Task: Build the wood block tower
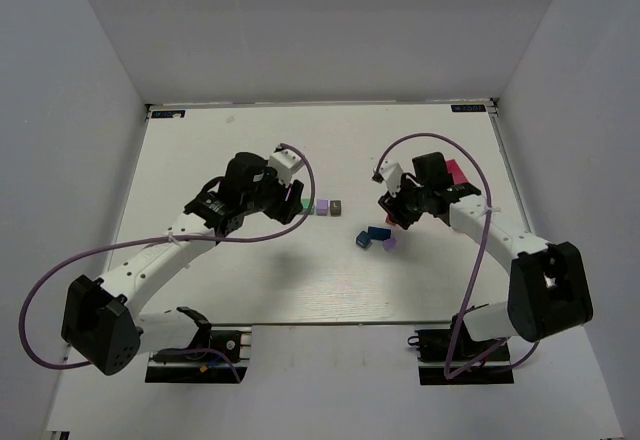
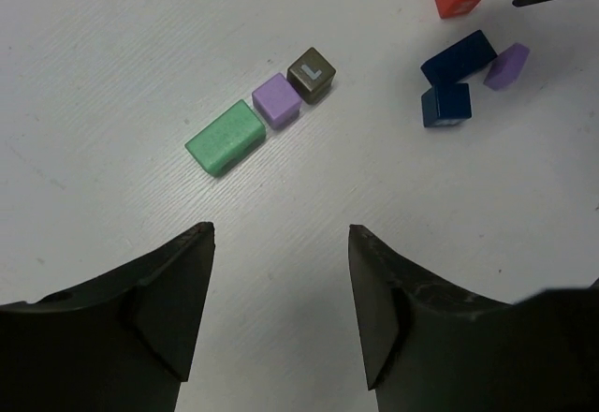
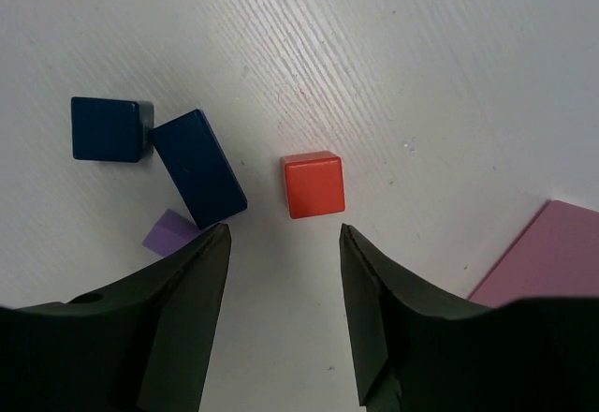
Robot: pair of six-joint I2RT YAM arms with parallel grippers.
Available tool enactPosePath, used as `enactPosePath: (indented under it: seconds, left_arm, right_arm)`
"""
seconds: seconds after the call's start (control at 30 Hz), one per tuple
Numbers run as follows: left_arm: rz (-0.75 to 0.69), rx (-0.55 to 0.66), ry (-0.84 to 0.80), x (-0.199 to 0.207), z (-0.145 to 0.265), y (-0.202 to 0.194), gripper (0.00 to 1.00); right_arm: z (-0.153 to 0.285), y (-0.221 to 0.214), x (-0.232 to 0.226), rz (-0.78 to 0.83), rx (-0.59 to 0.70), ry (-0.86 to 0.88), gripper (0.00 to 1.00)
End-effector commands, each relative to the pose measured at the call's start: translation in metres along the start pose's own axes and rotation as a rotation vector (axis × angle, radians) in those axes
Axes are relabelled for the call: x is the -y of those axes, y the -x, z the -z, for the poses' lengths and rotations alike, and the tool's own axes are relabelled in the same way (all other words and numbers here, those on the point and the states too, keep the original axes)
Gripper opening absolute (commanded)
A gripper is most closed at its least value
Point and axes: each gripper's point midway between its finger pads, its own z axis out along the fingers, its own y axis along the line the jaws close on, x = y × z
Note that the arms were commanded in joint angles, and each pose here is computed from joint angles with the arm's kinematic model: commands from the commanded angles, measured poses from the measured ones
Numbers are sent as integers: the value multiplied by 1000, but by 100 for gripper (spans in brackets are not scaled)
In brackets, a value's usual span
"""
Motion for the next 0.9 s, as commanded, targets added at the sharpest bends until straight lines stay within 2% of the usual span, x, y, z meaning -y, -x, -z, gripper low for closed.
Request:
enactPosePath:
  seconds: [0.0, 0.13, 0.37, 0.83, 0.87]
  left_arm:
    - [-42, 22, 4, 1, 12, 0, 71]
    - [-48, 59, 16, 1, 20, 7, 71]
    - [-63, 38, 33, -3, 20, -2, 71]
    - [-65, 50, 13, 2, 25, -4, 72]
    - [-65, 51, 3, 3, 25, -4, 72]
  right_arm:
    - [-5, 7, 11, 33, 2, -29, 57]
    - [-16, -2, 15, 34, -44, -31, 57]
    - [-29, -12, 22, 48, -103, -31, 58]
    - [-48, -14, 25, 76, -148, 9, 60]
    - [-49, -14, 24, 84, -149, 15, 56]
